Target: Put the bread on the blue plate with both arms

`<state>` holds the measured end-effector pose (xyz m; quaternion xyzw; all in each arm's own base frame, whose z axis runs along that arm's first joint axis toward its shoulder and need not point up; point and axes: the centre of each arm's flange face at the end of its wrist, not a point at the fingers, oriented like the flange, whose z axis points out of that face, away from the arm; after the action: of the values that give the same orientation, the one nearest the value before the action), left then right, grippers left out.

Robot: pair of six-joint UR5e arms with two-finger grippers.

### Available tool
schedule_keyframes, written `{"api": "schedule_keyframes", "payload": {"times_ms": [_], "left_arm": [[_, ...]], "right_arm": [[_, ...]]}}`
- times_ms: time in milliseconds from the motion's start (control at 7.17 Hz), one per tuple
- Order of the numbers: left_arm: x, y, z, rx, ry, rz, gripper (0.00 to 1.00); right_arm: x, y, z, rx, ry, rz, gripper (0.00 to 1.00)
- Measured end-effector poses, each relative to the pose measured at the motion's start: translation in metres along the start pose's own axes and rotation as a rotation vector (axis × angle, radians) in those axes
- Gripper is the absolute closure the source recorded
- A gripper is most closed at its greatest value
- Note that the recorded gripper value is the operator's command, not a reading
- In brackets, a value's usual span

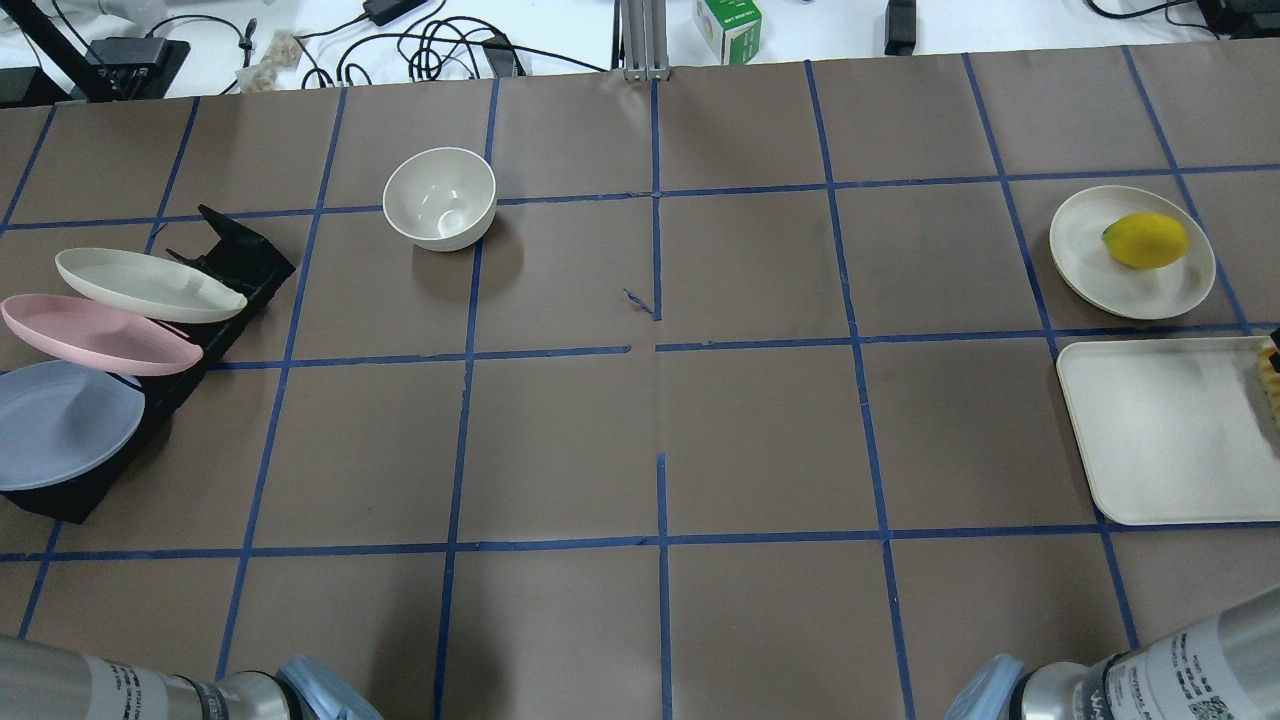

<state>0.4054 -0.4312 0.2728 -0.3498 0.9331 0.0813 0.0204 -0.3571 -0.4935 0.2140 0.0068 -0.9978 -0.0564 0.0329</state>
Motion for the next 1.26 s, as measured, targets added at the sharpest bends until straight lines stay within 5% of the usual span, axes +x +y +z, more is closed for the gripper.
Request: {"api": "schedule_keyframes", "payload": {"times_ms": [279, 419, 558, 698, 1256], "left_arm": [[0.001, -0.002, 0.006, -0.009, 0.005, 0.003, 0.55], [0.001, -0.005, 0.01, -0.014, 0.005, 0.005, 0.77], [0.001, -0.007, 0.012, -0.016, 0.005, 0.005, 0.92], [0.002, -0.008, 0.013, -0.016, 0.005, 0.005, 1.0], [0.012, -0.009, -0.001, 0.007, -0.011, 0.026, 1.0]], "right_arm": [[0.004, 0.001, 0.018, -0.029, -0.013, -0.001, 0.0], [0.005, 0.001, 0.024, -0.045, -0.013, -0.001, 0.02], [0.006, 0.001, 0.027, -0.052, -0.013, 0.002, 0.67], [0.006, 0.002, 0.027, -0.055, -0.014, 0.012, 1.0], [0.003, 0.007, 0.008, -0.067, -0.021, 0.054, 1.0]]}}
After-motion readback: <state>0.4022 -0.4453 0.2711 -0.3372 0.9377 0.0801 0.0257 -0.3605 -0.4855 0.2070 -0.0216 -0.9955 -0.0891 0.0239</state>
